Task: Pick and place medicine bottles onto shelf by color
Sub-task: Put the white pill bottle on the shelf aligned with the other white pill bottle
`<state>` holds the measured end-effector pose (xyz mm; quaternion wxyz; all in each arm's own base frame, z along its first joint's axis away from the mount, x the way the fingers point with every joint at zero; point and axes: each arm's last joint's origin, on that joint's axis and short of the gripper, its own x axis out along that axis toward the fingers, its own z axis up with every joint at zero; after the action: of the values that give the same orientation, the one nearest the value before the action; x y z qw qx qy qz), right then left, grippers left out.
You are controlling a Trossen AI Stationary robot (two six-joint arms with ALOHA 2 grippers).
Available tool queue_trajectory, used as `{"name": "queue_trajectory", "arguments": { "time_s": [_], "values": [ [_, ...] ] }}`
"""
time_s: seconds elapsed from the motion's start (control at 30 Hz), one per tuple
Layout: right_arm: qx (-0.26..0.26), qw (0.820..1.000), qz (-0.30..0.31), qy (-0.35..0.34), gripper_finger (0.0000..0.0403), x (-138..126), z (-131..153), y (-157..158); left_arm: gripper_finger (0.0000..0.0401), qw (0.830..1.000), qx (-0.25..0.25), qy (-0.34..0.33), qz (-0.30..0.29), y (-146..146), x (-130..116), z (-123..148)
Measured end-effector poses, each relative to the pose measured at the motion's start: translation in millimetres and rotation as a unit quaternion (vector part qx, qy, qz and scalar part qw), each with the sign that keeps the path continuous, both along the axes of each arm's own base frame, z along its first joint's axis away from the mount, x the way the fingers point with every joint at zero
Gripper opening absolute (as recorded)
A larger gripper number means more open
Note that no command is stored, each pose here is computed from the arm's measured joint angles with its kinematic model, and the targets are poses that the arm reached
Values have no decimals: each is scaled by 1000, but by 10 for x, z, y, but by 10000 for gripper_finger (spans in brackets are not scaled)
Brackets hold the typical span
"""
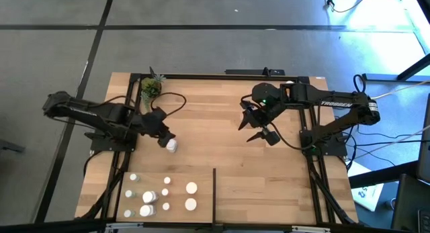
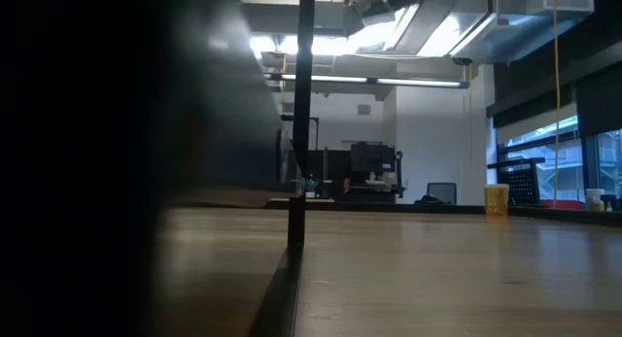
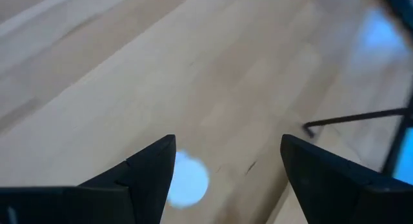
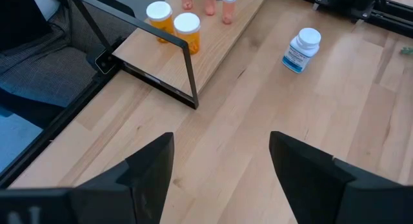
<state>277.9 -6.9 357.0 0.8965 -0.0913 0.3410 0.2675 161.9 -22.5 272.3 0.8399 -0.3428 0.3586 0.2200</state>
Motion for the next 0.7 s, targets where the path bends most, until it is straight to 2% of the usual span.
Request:
{"name": "queue_trajectory", "arguments": {
  "time_s": [0.13,0.27,0.47,0.7],
  "values": [
    [0,1000,0,0,257,0,0,0,273,996,-24,78,45,-35,42,104],
    [0,1000,0,0,257,0,0,0,273,984,-44,161,68,-87,148,75],
    [0,1000,1,0,257,0,0,0,273,974,-52,210,66,-165,463,-80],
    [0,1000,0,0,257,2,0,-1,273,957,-60,274,78,-200,587,-277]
  ]
}}
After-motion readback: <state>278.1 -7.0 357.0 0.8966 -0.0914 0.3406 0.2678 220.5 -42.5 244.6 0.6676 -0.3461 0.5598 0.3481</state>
